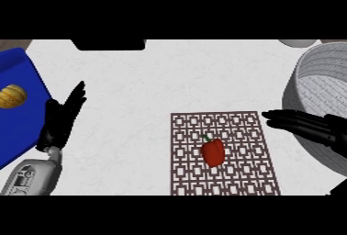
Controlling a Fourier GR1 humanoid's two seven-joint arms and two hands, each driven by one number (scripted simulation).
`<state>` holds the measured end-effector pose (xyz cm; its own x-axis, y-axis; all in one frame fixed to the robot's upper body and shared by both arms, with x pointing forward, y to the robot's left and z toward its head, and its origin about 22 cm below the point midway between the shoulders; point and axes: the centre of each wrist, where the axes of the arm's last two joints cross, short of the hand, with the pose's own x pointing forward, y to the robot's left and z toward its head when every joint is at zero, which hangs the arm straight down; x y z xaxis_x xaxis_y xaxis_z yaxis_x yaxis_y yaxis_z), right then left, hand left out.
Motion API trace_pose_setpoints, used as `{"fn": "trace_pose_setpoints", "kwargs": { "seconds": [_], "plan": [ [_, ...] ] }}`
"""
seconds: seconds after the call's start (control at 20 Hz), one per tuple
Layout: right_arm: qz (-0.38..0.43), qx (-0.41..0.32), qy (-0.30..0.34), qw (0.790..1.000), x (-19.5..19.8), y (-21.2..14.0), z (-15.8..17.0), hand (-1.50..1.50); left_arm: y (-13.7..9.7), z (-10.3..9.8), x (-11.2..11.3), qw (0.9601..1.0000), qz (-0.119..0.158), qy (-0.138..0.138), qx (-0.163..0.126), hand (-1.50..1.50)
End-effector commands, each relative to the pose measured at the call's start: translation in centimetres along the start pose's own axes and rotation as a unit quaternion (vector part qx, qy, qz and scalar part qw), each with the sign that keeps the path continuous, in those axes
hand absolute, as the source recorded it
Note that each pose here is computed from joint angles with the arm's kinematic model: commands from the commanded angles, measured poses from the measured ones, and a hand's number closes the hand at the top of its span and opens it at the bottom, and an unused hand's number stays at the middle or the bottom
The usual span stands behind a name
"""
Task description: Pick the bell pepper from the placemat and place it in the basket
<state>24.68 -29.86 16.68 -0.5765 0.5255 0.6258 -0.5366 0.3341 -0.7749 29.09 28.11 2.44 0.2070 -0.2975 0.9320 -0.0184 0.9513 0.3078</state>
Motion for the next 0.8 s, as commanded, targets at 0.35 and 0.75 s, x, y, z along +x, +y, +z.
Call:
{"fn": "trace_pose_setpoints", "kwargs": {
  "seconds": [0.35, 0.75],
  "plan": [
    [-0.022, -0.029, 0.023, 0.999, -1.2, 0.4, 1.5, -1.50, 0.0, 0.0, -0.5, 1.0000, -0.004, -0.005, 0.002, 0.00],
    [-0.005, -0.060, 0.047, 0.997, -2.9, 3.5, -1.3, -1.50, -1.0, 0.1, 0.7, 1.0000, 0.000, 0.002, -0.009, 0.00]
  ]
}}
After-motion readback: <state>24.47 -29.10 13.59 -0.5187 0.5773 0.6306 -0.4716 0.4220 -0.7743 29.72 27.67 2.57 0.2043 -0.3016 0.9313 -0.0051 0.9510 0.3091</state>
